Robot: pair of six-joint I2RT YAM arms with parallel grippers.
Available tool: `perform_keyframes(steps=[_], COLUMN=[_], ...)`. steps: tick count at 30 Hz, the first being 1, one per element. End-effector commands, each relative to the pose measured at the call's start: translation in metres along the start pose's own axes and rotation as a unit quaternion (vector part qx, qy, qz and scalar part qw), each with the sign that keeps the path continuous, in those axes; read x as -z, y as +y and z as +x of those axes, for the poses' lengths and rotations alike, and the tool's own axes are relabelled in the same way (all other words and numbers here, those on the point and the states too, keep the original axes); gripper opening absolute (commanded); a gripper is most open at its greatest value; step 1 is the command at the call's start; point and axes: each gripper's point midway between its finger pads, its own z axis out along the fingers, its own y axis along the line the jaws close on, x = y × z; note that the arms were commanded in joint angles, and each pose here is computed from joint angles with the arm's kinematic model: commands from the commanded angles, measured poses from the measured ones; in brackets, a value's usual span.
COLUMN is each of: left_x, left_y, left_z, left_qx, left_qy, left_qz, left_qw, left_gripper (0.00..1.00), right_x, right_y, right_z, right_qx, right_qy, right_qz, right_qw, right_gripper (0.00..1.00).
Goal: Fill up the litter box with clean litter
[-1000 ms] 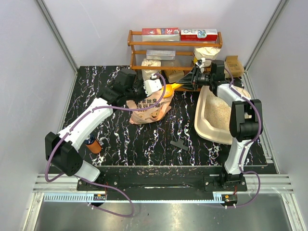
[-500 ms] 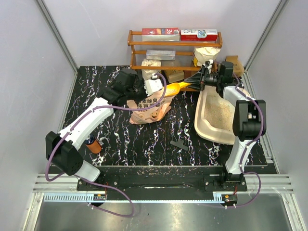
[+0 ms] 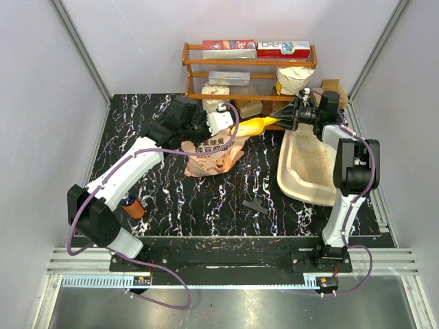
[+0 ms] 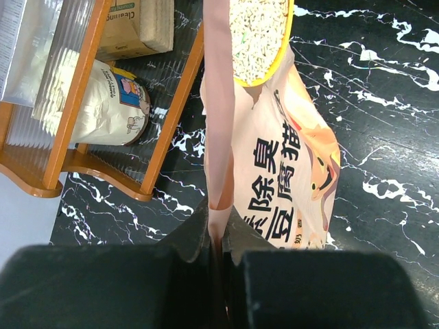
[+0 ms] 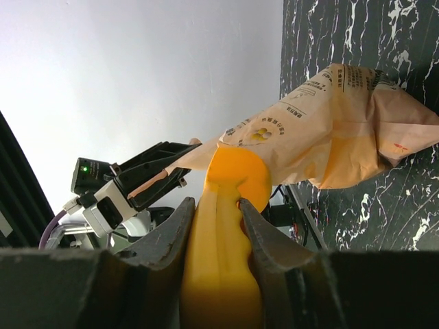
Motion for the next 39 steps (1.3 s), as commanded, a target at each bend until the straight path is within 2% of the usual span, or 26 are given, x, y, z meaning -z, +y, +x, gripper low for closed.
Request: perform_keyframes(steps=[1,7,17,24,28,39], left_x=[0.011,0.011,0.007,0.006,0.006,0.0], left_y=[0.021,0.021,0.019,0.018,0.02,0.015], left_z=[-0.029,-0.029,-0.032,-0.037,-0.042,-0.043], left_qx=[-0.021,-0.023,-0.019,-0.017,-0.014,-0.005], left_qy=[-0.04,-0.042,-0.051,-0.063,-0.071,-0.081], left_qz=[-0.035,-0.034,-0.027,-0.022,-0.025,-0.011], left_qw=[0.998,0.998,0.998,0.998,0.997,0.997], left_gripper=[0.0,0.0,0.0,0.0,0.0,0.0], right_x=[0.005,0.021,0.076,0.13,0.171,0.251], right_y=[0.024,0.036,0.054,0.057,0.054,0.039], right_z=[0.002,0.001,-0.007,-0.011,-0.014,-0.002], right_qx=[0.043,0.048,0.058,0.058,0.05,0.046], right_qy=[0.015,-0.001,-0.065,-0.13,-0.186,-0.289], right_qz=[-0.015,-0.017,-0.013,-0.008,-0.004,0.006], right_qw=[0.999,0.999,0.996,0.99,0.981,0.956], right_gripper=[0.0,0.0,0.0,0.0,0.0,0.0])
